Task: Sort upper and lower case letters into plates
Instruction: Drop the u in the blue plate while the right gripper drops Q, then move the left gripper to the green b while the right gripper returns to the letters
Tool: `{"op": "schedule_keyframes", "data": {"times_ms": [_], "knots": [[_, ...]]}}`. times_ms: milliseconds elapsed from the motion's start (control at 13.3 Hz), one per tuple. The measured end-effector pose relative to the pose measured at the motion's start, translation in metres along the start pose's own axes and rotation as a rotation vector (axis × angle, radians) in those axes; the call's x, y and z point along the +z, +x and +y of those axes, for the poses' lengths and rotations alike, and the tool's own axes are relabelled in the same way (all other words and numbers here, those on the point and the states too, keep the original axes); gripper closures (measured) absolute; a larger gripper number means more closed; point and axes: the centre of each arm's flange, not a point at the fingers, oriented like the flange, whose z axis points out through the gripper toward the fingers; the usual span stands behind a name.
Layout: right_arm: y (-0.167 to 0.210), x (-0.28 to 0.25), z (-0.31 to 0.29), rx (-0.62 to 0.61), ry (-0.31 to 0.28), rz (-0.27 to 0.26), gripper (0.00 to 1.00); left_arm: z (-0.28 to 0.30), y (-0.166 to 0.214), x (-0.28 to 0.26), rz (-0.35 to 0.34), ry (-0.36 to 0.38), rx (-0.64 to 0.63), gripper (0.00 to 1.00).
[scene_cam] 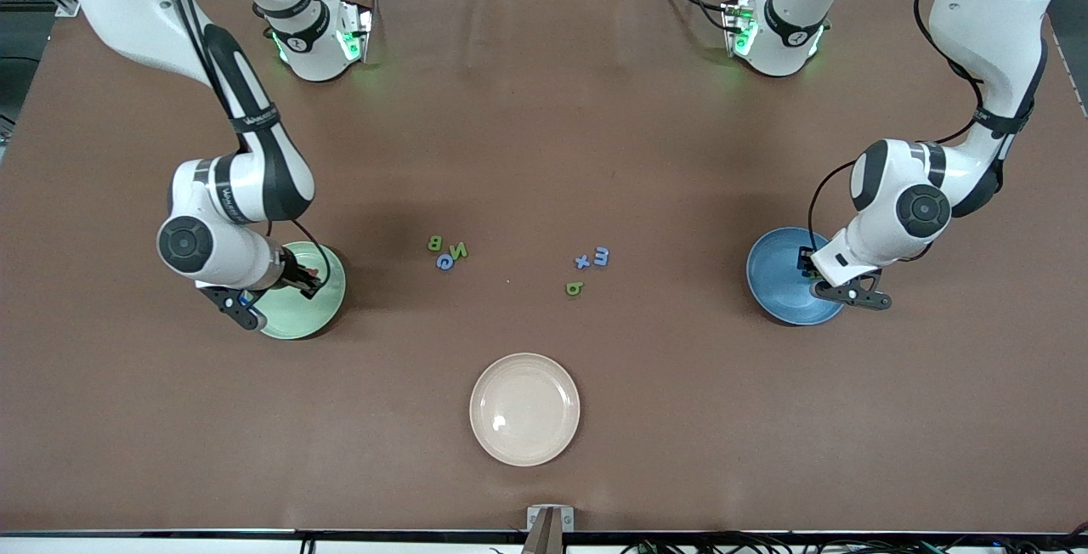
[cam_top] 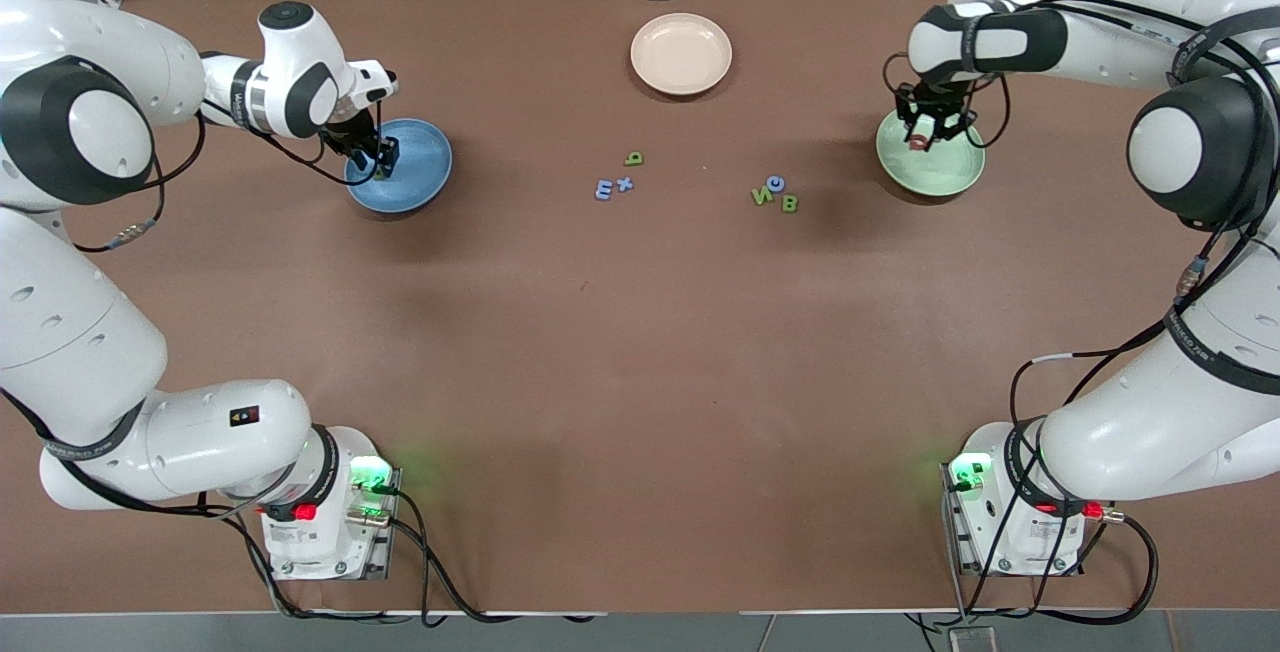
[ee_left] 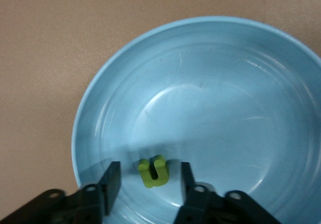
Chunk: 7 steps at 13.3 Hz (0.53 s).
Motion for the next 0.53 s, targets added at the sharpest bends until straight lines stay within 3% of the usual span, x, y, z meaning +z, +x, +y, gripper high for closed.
{"op": "schedule_keyframes", "data": {"times_ms": [300, 525], "knots": [[-0.01, 0.04, 0.022, -0.023, 0.015, 0.015, 0.63, 0.054, 0.024, -0.048, -0.015, 0.001, -0.072, 0.0], [-0.008, 0.048, 0.032, -0.034, 0.011, 0.007, 0.63, 0.122, 0.037, -0.07, 0.018, -0.023, -0.161, 0.0]]}}
